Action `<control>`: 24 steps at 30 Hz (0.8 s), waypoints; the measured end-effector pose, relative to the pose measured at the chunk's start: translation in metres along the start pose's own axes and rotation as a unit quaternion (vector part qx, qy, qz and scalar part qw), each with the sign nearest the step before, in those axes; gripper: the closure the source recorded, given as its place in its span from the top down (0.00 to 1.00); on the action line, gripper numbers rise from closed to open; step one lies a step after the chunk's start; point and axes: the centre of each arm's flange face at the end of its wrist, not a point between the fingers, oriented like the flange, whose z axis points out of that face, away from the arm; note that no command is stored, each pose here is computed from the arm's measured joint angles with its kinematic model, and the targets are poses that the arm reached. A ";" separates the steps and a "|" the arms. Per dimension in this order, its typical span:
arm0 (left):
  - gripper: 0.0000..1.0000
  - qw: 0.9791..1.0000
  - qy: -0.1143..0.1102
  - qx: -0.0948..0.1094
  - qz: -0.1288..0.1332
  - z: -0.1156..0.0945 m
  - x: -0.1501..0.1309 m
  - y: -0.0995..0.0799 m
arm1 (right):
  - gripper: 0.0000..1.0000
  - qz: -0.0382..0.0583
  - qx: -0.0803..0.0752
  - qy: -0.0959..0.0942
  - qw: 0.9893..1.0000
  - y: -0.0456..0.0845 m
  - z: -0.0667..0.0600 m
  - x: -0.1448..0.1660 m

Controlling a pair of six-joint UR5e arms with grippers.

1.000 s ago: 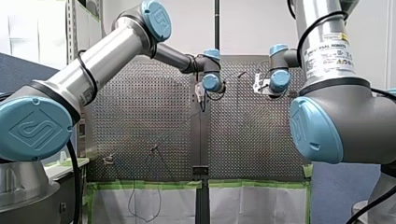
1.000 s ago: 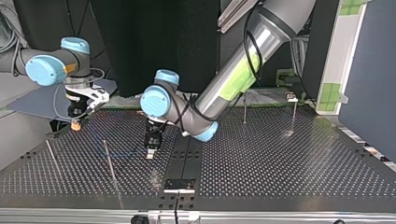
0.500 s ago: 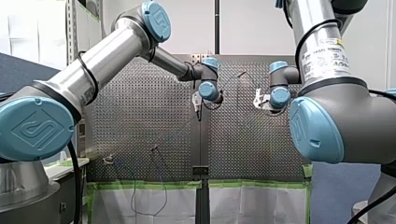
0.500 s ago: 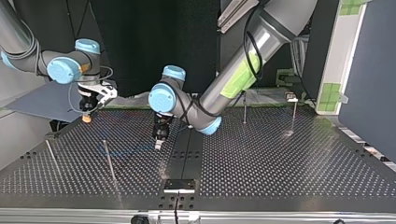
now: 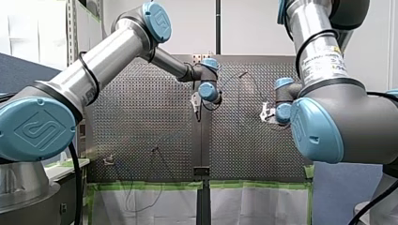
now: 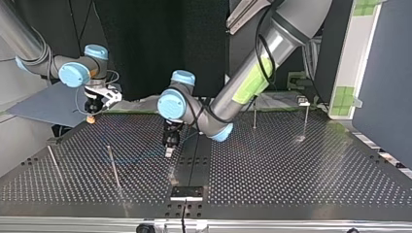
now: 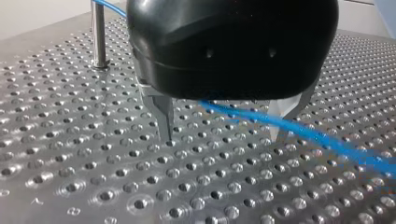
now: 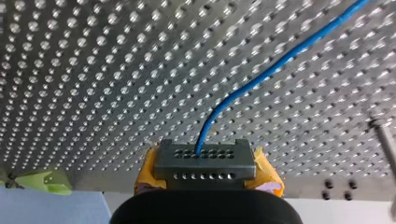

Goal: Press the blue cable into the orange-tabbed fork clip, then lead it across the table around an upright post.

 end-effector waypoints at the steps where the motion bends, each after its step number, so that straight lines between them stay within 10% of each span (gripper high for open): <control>1: 1.00 1.000 0.000 -0.001 0.000 0.000 0.000 0.001 | 0.00 0.000 -0.001 0.000 1.000 0.002 0.001 -0.002; 24: 1.00 1.000 0.001 -0.004 -0.002 0.004 -0.002 0.008 | 0.00 -0.004 -0.029 -0.011 1.000 0.040 0.027 -0.060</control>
